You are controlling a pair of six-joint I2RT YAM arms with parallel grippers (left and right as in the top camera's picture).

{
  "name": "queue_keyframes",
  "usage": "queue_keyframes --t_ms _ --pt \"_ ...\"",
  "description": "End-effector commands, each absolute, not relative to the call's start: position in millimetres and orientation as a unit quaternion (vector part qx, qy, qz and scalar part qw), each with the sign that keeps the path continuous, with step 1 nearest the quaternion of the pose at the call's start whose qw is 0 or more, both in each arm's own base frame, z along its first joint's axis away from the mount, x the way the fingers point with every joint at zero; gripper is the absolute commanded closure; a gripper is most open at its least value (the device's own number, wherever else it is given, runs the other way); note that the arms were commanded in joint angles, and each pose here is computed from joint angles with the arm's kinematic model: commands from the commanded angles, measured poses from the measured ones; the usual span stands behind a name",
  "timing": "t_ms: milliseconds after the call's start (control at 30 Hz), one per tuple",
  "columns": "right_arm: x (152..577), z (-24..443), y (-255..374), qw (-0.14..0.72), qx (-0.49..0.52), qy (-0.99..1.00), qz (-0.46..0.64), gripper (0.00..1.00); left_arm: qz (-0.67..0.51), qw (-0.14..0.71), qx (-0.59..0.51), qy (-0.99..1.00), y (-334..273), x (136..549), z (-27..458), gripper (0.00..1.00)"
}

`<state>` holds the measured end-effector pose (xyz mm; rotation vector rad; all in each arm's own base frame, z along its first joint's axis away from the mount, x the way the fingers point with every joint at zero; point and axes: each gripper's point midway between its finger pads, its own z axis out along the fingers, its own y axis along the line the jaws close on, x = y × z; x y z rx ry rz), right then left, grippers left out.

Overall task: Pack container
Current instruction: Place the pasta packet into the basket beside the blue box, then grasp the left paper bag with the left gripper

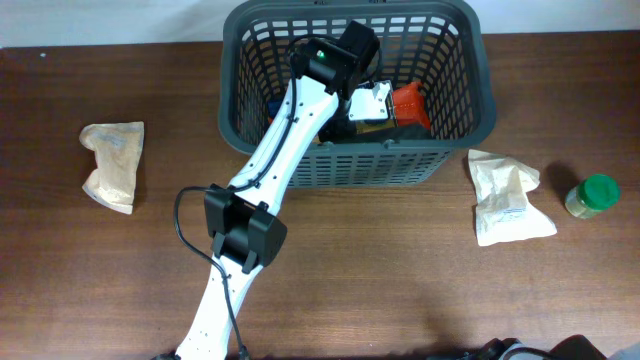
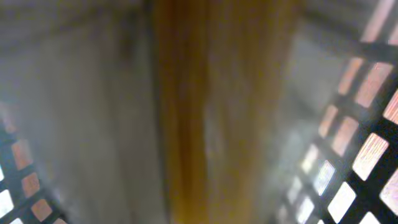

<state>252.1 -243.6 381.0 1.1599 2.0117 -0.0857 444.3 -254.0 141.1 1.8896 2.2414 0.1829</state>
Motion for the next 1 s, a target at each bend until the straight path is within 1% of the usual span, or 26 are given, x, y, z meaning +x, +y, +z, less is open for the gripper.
queue_keyframes --t_ms 0,33,67,267,400,433,567,633,667,700,733,767,867,933,967 --pt "250.1 381.7 -246.3 0.398 0.463 0.791 -0.038 0.01 0.065 0.143 0.613 0.774 -257.4 445.6 172.6 0.02" --pt "250.1 381.7 -246.3 0.398 0.463 0.791 -0.038 0.01 0.064 0.149 0.608 0.777 -257.3 445.2 177.6 0.0" --pt "250.1 381.7 -246.3 0.398 0.463 0.791 -0.038 0.01 0.064 0.159 0.601 0.781 -256.1 445.4 185.5 0.01" --pt "250.1 381.7 -246.3 0.398 0.463 0.791 -0.038 0.01 0.067 0.259 0.528 0.806 -231.6 446.3 271.0 0.01" --pt "250.1 381.7 -246.3 0.398 0.463 0.791 -0.038 0.01 0.064 0.328 0.424 0.841 -179.8 438.2 339.1 0.01" --pt "250.1 381.7 -246.3 0.398 0.463 0.791 -0.038 0.01 0.065 0.352 0.382 0.852 -156.3 436.2 360.8 0.01" --pt "250.1 381.7 -246.3 0.398 0.463 0.791 -0.039 0.01 0.065 0.398 0.307 0.862 -93.3 428.2 403.3 0.01" --pt "250.1 381.7 -246.3 0.398 0.463 0.791 -0.038 0.01 0.058 0.417 0.24 0.875 -50.4 427.6 417.4 0.01" --pt "250.1 381.7 -246.3 0.398 0.463 0.791 -0.038 0.01 0.057 0.418 0.216 0.881 -35.2 428.2 418.1 0.01" --pt "250.1 381.7 -246.3 0.398 0.463 0.791 -0.038 0.01 0.055 0.412 0.154 0.896 2.5 427.6 415.3 0.01" --pt "250.1 381.7 -246.3 0.398 0.463 0.791 -0.038 0.01 0.051 0.4 0.118 0.908 25.3 427.1 407.4 0.0" --pt "250.1 381.7 -246.3 0.398 0.463 0.791 -0.038 0.01 0.044 0.37 0.067 0.925 60.3 423.2 389.0 0.0" --pt "250.1 381.7 -246.3 0.398 0.463 0.791 -0.038 0.01 0.043 0.303 0.004 0.952 109.5 416.4 345.6 0.01" --pt "250.1 381.7 -246.3 0.398 0.463 0.791 -0.038 0.01 0.03 0.221 -0.049 0.974 155.7 414.6 279.3 0.01" --pt "250.1 381.7 -246.3 0.398 0.463 0.791 -0.038 0.01 0.026 0.204 -0.058 0.977 163.7 414.4 263.5 0.01"
